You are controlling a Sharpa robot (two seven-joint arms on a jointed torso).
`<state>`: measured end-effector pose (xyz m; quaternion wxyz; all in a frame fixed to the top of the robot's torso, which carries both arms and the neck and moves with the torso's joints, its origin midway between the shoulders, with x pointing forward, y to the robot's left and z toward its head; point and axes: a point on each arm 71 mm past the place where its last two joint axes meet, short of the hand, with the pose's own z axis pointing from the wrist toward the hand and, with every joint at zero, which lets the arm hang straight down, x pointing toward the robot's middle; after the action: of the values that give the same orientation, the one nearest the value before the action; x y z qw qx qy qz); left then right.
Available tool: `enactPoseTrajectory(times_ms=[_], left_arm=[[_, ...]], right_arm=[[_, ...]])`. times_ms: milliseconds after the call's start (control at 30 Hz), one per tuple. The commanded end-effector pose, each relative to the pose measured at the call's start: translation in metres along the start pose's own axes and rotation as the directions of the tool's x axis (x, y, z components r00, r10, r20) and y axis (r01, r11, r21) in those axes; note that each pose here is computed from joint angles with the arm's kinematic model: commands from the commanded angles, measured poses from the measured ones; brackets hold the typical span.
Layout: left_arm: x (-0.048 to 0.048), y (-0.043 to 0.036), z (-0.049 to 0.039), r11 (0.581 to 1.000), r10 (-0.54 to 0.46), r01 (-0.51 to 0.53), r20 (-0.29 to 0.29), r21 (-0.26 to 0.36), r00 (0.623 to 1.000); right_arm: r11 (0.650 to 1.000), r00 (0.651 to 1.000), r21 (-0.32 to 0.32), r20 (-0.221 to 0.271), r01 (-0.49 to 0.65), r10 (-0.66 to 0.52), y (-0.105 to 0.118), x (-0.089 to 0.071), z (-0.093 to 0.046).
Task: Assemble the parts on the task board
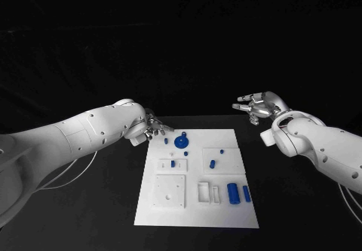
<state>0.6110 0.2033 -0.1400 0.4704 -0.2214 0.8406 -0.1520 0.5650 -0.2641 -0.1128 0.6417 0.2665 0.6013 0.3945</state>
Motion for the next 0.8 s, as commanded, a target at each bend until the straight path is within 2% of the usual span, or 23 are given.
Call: enactPoseTrajectory(times_ms=[33,133,267,800], left_arm=[[-0.0006,-0.0005,0.0026,0.999,0.053,-0.053,-0.006,0.010,0.999],[-0.0018,0.0021,0.0054,0.998,0.062,-0.062,-0.002,0.001,0.998],[-0.0002,0.0058,0.0083,0.999,0.049,-0.049,-0.024,-0.006,0.999],[0.0052,0.0110,0.0135,0.999,0.035,-0.037,-0.059,-0.025,0.998]], right_arm=[[1.000,1.000,-0.008,-0.004,0.003,-0.003,0.002,0.000,-0.001],[1.000,1.000,-0.010,-0.003,0.003,-0.003,0.002,0.000,-0.001],[1.000,1.000,-0.011,-0.001,0.004,-0.004,0.003,-0.002,-0.002],[1.000,1.000,-0.013,0.001,0.005,-0.005,0.003,-0.003,-0.002]])
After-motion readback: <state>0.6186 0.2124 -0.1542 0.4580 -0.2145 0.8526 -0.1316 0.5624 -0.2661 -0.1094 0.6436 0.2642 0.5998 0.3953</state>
